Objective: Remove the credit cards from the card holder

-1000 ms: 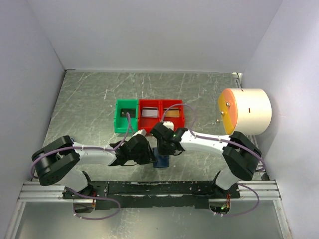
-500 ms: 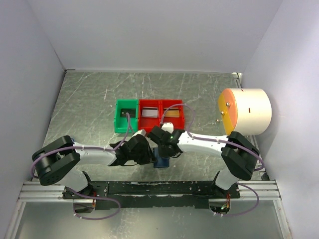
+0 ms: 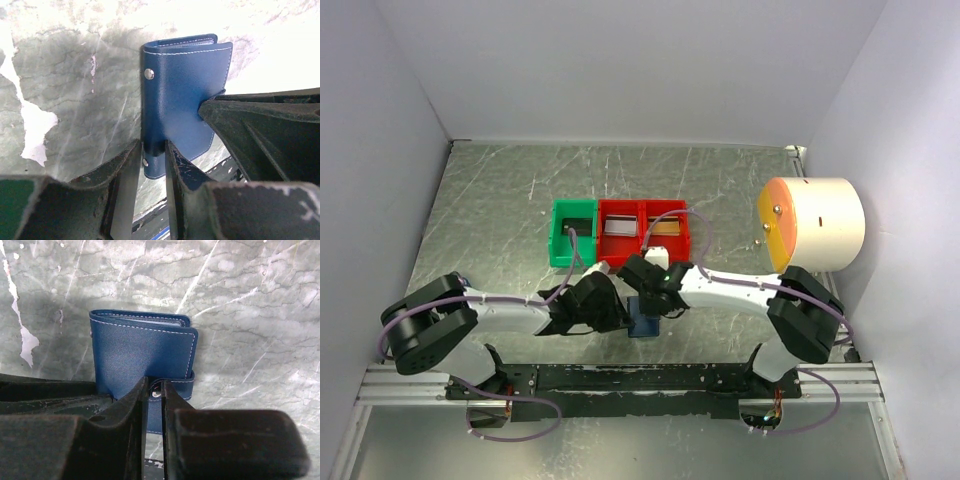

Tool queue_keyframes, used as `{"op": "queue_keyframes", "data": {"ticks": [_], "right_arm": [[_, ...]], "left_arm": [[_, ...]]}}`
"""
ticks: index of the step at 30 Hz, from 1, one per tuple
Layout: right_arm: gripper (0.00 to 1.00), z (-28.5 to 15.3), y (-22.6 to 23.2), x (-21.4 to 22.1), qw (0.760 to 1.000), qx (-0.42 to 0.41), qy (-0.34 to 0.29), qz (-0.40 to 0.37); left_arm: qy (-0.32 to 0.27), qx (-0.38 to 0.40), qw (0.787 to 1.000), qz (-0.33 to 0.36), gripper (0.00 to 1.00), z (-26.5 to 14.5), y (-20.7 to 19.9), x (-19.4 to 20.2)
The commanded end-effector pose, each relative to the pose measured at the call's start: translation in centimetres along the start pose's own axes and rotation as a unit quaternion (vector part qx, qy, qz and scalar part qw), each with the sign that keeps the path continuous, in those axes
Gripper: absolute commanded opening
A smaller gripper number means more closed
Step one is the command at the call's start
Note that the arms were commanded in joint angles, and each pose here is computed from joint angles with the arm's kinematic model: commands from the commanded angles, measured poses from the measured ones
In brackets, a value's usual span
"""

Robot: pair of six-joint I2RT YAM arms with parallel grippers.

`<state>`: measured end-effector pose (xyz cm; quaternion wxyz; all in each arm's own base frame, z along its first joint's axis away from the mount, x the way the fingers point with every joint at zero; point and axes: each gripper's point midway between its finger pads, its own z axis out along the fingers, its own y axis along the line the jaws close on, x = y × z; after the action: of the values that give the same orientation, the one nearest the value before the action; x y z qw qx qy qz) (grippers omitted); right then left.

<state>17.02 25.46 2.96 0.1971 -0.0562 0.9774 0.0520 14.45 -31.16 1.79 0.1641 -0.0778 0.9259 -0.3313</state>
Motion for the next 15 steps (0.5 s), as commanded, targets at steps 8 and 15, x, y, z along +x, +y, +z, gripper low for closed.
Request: {"op": "queue_keyframes", "data": {"ticks": [8,15], "right_arm": [[0.00,-0.1,-0.3,1.3,0.998,-0.052,0.019,0.019],[0.00,-1.2,-0.7,0.7,0.997,-0.067,0.011,0.020]], "left_arm": [[0.004,-0.097,0.995,-0.007,0.37,-0.7,6.0,1.4],[0.012,-0.102,0.995,-0.004,0.37,-0.2,6.0,1.6]]}}
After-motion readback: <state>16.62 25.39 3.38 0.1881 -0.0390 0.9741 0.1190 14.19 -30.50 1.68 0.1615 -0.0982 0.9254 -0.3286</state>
